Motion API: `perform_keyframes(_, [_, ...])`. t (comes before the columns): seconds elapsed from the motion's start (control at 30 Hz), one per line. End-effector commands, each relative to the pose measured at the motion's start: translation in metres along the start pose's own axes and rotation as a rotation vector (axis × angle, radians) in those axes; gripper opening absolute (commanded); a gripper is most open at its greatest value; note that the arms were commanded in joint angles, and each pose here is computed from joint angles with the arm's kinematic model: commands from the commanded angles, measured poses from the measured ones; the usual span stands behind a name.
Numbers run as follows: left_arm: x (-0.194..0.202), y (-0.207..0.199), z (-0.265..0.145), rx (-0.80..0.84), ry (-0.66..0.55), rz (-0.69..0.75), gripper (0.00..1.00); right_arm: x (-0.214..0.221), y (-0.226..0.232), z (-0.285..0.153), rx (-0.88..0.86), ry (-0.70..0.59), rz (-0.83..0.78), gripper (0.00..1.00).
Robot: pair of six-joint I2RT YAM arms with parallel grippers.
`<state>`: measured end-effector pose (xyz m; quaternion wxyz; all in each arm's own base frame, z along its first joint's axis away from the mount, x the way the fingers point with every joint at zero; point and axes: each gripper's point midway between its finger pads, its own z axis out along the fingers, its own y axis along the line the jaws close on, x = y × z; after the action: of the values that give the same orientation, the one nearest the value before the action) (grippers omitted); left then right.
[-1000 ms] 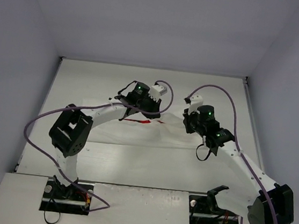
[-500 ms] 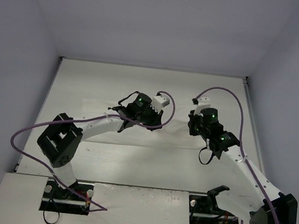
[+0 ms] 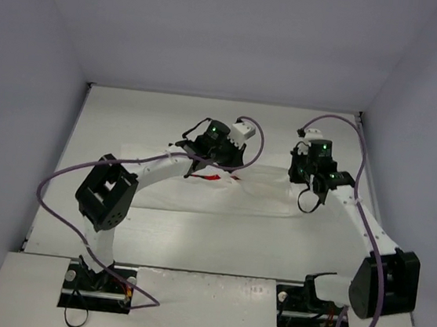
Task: Fold and stack the t-shirts
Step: Fold the other side of the tshirt into a rectangle
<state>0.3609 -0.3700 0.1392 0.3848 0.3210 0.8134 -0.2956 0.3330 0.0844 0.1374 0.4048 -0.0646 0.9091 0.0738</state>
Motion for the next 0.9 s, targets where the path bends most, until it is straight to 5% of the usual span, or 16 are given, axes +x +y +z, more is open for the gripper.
perform_keyframes(0.0, [-0.023, 0.025, 0.006, -0.057, -0.033, 0.022, 0.0, -0.037, -0.001, 0.013, -0.03, -0.045, -0.046, 0.0])
perform_keyframes(0.4, [-0.025, 0.068, 0.02, -0.177, -0.022, -0.037, 0.0, -0.057, -0.007, 0.1, -0.055, 0.065, -0.166, 0.0])
perform_keyframes(0.87, [-0.004, 0.089, 0.054, -0.196, 0.073, -0.106, 0.0, -0.049, -0.021, 0.151, -0.029, 0.136, -0.187, 0.0])
